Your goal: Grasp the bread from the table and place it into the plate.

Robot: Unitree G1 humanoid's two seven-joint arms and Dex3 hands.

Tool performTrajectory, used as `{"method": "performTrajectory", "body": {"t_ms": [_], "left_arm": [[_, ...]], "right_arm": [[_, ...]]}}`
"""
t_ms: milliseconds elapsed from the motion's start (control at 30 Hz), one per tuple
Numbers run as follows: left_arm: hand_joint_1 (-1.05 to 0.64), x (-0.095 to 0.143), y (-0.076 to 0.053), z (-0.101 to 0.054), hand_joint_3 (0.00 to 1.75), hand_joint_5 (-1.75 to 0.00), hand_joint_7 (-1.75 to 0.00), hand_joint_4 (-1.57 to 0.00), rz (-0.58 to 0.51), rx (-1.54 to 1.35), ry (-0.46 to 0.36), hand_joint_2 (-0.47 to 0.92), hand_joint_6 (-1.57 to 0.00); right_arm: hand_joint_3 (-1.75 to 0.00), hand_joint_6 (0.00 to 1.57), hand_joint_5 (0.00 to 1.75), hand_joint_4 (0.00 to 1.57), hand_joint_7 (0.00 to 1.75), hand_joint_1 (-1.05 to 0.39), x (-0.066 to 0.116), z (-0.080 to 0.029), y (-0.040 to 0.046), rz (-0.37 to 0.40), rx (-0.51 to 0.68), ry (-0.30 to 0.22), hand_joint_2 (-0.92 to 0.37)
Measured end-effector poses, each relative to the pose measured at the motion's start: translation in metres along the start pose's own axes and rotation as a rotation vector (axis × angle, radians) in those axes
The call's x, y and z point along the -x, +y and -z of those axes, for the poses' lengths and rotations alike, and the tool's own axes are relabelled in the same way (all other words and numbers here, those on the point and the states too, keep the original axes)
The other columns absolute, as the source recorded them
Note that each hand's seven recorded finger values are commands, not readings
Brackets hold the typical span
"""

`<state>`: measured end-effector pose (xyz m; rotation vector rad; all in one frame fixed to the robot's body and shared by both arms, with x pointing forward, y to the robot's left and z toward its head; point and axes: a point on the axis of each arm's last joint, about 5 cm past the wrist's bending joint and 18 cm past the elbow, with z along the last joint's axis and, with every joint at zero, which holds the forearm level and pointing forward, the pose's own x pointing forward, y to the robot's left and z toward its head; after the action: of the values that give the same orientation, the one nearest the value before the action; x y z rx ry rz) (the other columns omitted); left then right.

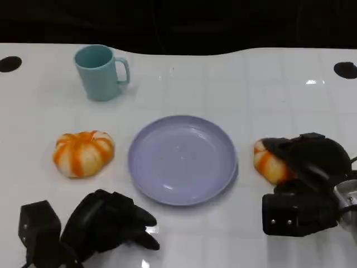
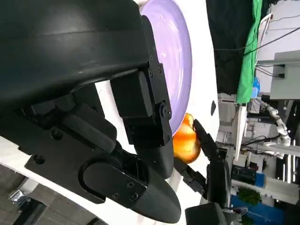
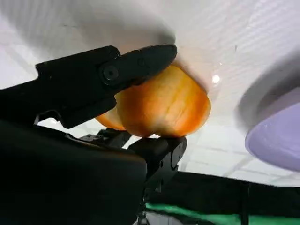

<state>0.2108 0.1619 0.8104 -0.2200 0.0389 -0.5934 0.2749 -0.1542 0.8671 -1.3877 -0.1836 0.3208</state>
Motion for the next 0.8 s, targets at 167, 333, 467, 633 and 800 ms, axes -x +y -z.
{"method": "performTrajectory", "body": {"t_ms": [167,333,467,633,800], "left_arm": [[-1.05,0.0,0.0,-0.001,0.0,-0.22,0.0,-1.57,0.001,-0.001,-0.002,0.78,-1.56],[-1.05,-0.001,0.0,-0.001,0.0,-0.21,0.0,-1.57,0.004,-0.005,-0.002,0.78,-1.56],[-1.05,-0.001,0.0,-0.001,0.01,-0.21,0.0,-1.57,0.004,-0.005,-0.003,0.78,-1.56],[-1.05,-0.001,0.0,-0.001,0.01,-0.22,0.0,-1.57,0.004,-0.006,-0.004,0.79,-1.56],[-1.05,-0.001,-0.001,-0.001,0.0,-0.22,0.0,-1.57,0.005,-0.006,-0.003,0.79,-1.56]], "right_arm": [[-0.5,0.72,1.74,0.88,1.62,-0.19,0.0,0.003,0.0041,0.102,-0.028,-0.059,-0.78],[-0.75,0.63,1.75,0.86,1.74,-0.19,0.001,0.003,0.0072,0.135,-0.036,-0.075,-0.61],[-0.81,0.66,1.75,0.88,1.75,-0.16,0.0,0.001,0.0054,0.166,-0.042,-0.083,-0.5],[-1.11,0.68,1.75,0.92,1.75,-0.18,-0.001,-0.002,0.0022,0.274,-0.069,-0.121,-0.35],[-1.25,0.71,1.75,0.95,1.75,-0.16,-0.005,-0.009,-0.0061,0.359,-0.102,-0.166,-0.28]]}}
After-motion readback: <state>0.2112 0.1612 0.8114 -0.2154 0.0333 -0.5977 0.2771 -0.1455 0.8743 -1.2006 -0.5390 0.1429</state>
